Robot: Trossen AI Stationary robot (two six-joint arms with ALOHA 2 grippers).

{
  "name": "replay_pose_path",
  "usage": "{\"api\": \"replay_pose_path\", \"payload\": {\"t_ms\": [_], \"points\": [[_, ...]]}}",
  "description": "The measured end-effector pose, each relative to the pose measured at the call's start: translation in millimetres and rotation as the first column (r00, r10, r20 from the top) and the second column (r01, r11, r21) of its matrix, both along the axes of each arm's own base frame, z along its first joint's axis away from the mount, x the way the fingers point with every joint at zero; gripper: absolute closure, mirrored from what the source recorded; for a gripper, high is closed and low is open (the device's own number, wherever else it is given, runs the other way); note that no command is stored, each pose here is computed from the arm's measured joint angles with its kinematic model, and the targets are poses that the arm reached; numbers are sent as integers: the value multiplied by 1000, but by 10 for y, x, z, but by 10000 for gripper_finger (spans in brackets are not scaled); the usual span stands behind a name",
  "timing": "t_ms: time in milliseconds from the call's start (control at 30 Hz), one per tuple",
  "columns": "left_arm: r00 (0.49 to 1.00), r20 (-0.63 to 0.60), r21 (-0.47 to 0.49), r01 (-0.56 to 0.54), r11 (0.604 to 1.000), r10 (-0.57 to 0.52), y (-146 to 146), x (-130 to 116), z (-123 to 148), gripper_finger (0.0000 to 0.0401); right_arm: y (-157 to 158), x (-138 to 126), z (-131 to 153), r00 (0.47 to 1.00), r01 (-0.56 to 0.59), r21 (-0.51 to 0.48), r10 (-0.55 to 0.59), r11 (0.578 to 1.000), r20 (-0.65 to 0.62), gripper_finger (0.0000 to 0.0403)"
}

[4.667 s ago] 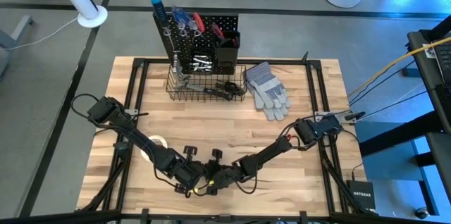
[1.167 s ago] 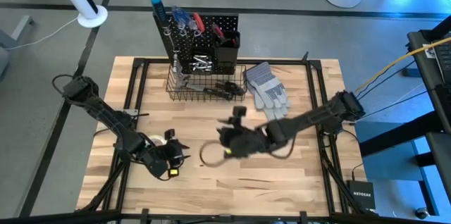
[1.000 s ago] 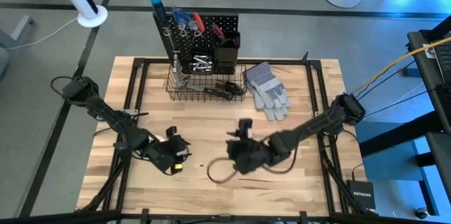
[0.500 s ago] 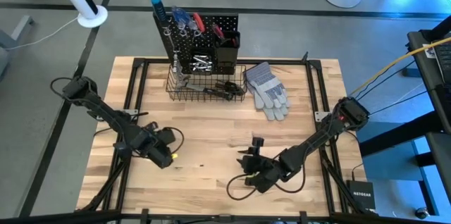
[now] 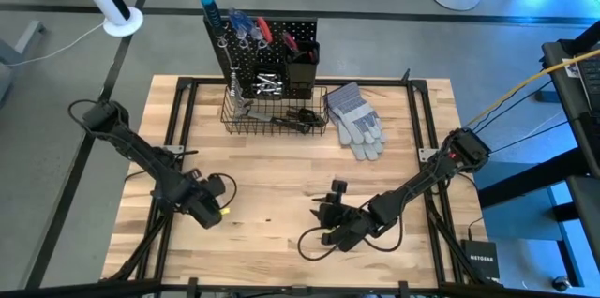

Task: Hang tools onto peg board
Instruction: Put the adhesive tape into the wire basket on the peg board

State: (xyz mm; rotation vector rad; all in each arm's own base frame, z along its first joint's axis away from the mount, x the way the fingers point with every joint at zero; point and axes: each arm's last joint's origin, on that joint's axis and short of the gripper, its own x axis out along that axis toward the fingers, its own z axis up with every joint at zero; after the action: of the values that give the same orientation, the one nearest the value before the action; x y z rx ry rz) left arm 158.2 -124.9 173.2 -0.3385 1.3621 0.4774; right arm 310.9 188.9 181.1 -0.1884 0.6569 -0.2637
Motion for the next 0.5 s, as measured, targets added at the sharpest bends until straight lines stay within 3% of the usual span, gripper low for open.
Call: {"api": "replay_pose_path", "payload": {"t_ms": [233, 500], "points": [[986, 165, -107, -10, 994, 28, -17, 12, 337, 224, 0, -1, -2, 1000, -2, 1, 2, 1000, -3, 253], [977, 186, -162, -78, 984, 108, -215, -19, 249, 224, 5, -5, -2, 1000, -4, 0, 4, 1000, -4, 253]]}}
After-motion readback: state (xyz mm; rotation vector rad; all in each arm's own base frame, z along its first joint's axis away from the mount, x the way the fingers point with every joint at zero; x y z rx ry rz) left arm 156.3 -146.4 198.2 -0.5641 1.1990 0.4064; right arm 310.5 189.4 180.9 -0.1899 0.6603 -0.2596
